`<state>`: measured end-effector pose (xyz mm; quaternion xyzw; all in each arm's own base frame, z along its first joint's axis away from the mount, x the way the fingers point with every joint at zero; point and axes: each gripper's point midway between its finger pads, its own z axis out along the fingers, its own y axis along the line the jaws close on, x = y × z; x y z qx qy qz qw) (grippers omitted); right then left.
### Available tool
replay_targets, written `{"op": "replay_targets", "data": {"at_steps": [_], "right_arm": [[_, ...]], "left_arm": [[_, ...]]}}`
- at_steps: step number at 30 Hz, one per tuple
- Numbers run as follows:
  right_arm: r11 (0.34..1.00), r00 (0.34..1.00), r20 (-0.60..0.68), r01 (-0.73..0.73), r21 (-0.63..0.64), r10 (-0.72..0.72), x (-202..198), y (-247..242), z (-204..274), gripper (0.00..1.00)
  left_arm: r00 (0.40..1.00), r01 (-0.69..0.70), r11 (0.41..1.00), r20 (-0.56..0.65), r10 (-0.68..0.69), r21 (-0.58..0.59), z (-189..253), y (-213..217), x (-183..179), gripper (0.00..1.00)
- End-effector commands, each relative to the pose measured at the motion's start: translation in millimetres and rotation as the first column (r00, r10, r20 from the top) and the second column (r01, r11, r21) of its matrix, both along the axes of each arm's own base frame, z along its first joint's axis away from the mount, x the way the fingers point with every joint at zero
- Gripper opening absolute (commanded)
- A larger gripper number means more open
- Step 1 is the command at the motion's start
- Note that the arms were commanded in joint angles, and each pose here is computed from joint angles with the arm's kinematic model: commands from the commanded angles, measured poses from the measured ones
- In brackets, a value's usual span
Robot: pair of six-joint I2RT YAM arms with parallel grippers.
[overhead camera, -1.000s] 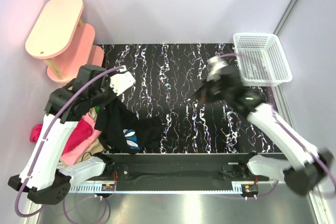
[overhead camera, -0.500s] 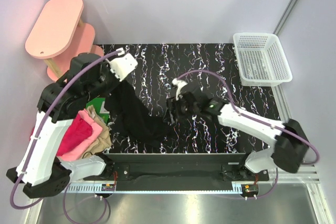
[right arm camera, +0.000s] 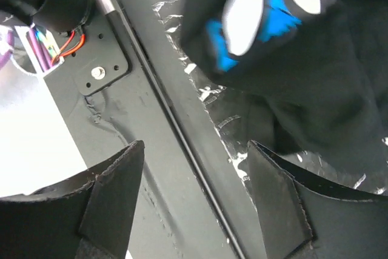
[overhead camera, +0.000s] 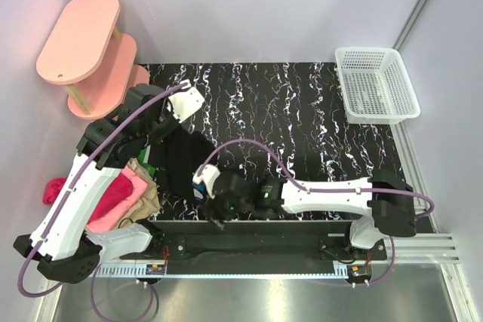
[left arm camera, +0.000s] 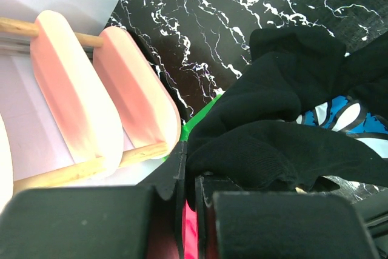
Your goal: Fold and stack the t-shirts
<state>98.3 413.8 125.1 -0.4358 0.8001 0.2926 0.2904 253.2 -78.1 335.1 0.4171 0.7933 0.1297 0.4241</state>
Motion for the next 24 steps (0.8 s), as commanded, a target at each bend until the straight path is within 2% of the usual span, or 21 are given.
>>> {"op": "replay_targets", "data": {"at_steps": [1,10,13,17,18,20,21,24], "right_arm": [[1.000,0.972,0.234,0.012,-0.028,-0.005,14.1,19.6,8.4,0.77],[0.998,0.952,0.305,-0.019,-0.065,0.038,22.2,53.0,-1.2,0.75],[0.997,0.946,0.323,-0.003,-0.074,0.027,28.3,62.5,-5.3,0.68],[0.998,0.939,0.344,0.027,-0.054,-0.007,43.1,70.4,-4.5,0.51],[0.998,0.944,0.328,0.045,-0.044,-0.028,50.3,68.8,-4.7,0.32],[0.998,0.950,0.306,0.070,-0.005,-0.065,56.3,67.6,1.3,0.15],[0.996,0.953,0.294,0.084,-0.011,-0.077,60.4,61.1,-3.4,0.01],[0.990,0.947,0.289,0.137,0.032,-0.140,74.2,41.0,13.7,0.00]], "left_arm": [[0.997,-0.020,0.999,0.080,0.022,-0.027,17.7,-0.4,9.4,0.00],[0.996,-0.028,0.999,0.085,0.029,-0.017,18.1,2.5,8.8,0.00],[0.996,-0.029,1.000,0.085,0.030,-0.012,17.9,3.4,8.5,0.00],[0.995,-0.031,0.999,0.091,0.031,-0.010,19.1,5.1,7.4,0.00],[0.995,-0.033,0.999,0.092,0.033,-0.005,18.4,6.0,7.5,0.00],[0.995,-0.035,0.999,0.095,0.035,0.002,18.3,8.1,6.4,0.00],[0.994,-0.038,0.999,0.098,0.037,0.008,18.7,9.8,5.8,0.00],[0.993,-0.043,0.999,0.115,0.041,0.017,22.6,14.1,3.9,0.00]]}}
